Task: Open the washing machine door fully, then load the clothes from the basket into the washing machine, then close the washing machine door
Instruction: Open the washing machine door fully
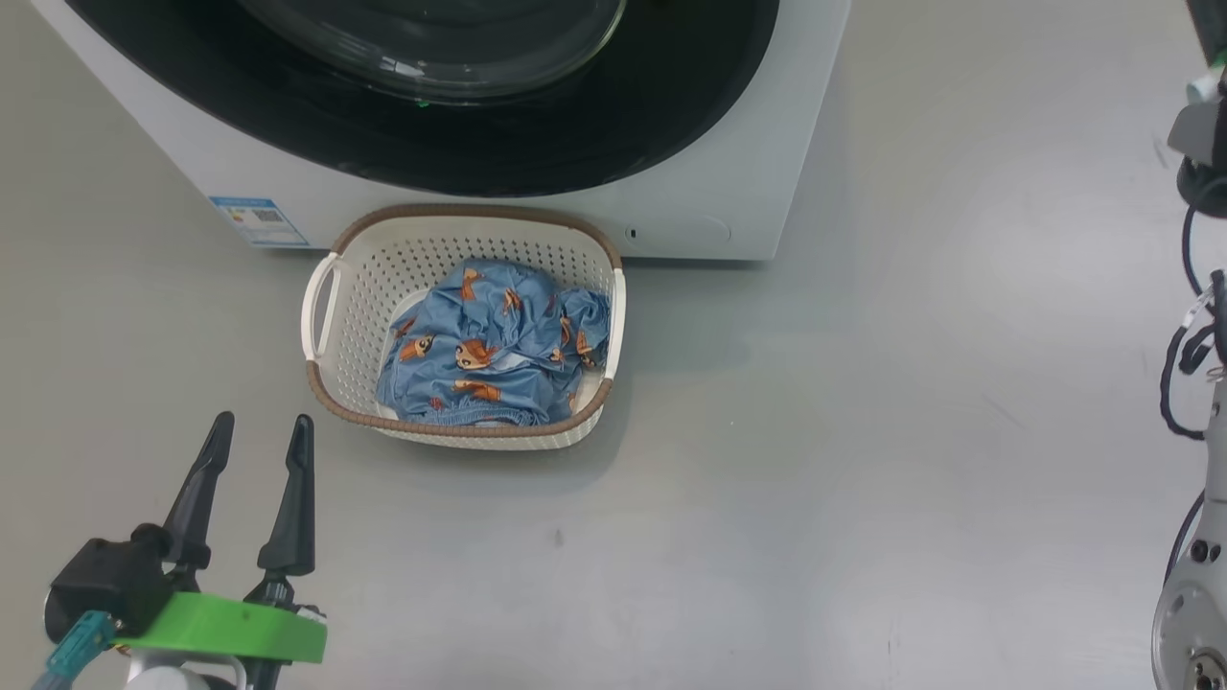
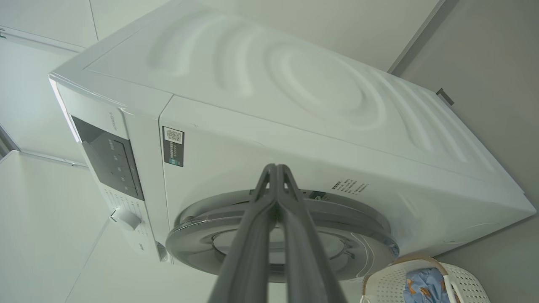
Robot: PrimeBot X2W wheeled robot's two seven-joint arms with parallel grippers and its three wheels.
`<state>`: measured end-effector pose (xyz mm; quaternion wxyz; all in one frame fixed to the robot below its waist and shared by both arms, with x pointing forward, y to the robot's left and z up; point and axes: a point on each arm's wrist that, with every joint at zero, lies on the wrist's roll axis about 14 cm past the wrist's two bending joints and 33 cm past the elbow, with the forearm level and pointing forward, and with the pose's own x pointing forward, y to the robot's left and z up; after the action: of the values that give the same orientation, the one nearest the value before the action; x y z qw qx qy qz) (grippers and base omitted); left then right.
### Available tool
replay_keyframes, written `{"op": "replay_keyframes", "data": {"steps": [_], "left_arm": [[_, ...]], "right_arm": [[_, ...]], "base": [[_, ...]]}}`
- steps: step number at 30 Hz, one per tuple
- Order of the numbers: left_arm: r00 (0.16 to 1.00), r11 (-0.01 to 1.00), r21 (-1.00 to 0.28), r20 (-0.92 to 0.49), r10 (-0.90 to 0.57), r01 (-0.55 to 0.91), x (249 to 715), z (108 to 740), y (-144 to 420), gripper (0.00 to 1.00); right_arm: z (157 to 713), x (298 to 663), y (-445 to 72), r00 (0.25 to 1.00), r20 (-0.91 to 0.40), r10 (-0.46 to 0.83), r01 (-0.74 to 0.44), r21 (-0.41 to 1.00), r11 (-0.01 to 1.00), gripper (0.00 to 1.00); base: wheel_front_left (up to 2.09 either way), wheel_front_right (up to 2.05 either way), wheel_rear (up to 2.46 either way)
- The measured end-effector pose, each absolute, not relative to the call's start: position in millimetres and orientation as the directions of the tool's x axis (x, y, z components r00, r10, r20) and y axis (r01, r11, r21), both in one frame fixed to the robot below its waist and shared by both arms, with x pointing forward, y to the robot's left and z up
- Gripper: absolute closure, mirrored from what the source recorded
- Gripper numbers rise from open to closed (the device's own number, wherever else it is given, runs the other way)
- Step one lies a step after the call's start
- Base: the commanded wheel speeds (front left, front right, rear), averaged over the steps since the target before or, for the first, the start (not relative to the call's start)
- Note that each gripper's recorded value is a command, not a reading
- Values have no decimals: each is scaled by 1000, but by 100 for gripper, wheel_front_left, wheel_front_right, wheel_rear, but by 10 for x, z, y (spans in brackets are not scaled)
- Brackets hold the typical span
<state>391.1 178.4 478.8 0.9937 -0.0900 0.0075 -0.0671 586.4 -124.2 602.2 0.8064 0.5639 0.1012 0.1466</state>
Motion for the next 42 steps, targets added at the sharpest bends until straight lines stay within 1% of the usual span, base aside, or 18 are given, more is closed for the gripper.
{"op": "replay_keyframes", "data": {"steps": [2,10,16,23,27,37,42], "left_arm": [[991,973,-188,-6,-137,133,3938,4770,1771,0],[988,968,-204,-6,-151,147,4090,4734,1711,0],[990,967,-216,5,-139,137,4224,4732,1723,0],[993,969,-220,2,-118,116,4334,4690,1772,0],[995,971,-219,-6,-101,98,4356,4659,1816,0],[997,971,-229,-28,-79,70,4408,4559,1863,0],[997,972,-227,-31,-71,62,4448,4535,1882,0]], "right_arm": [[6022,5915,-1199,927,6,375,-127,945,300,100],[5948,6134,-1018,883,-10,469,-140,949,283,100],[5893,6291,-736,829,-21,559,-162,948,276,100],[5567,6421,-460,776,-80,626,-114,958,264,100],[5488,6477,-274,741,-93,665,-109,961,256,100],[5340,6629,-36,708,-115,696,-99,960,260,100],[5254,6684,108,685,-138,715,-99,955,280,100]], "base": [[0,0,0],[0,0,0],[0,0,0],[0,0,0],[0,0,0],[0,0,0],[0,0,0]]}}
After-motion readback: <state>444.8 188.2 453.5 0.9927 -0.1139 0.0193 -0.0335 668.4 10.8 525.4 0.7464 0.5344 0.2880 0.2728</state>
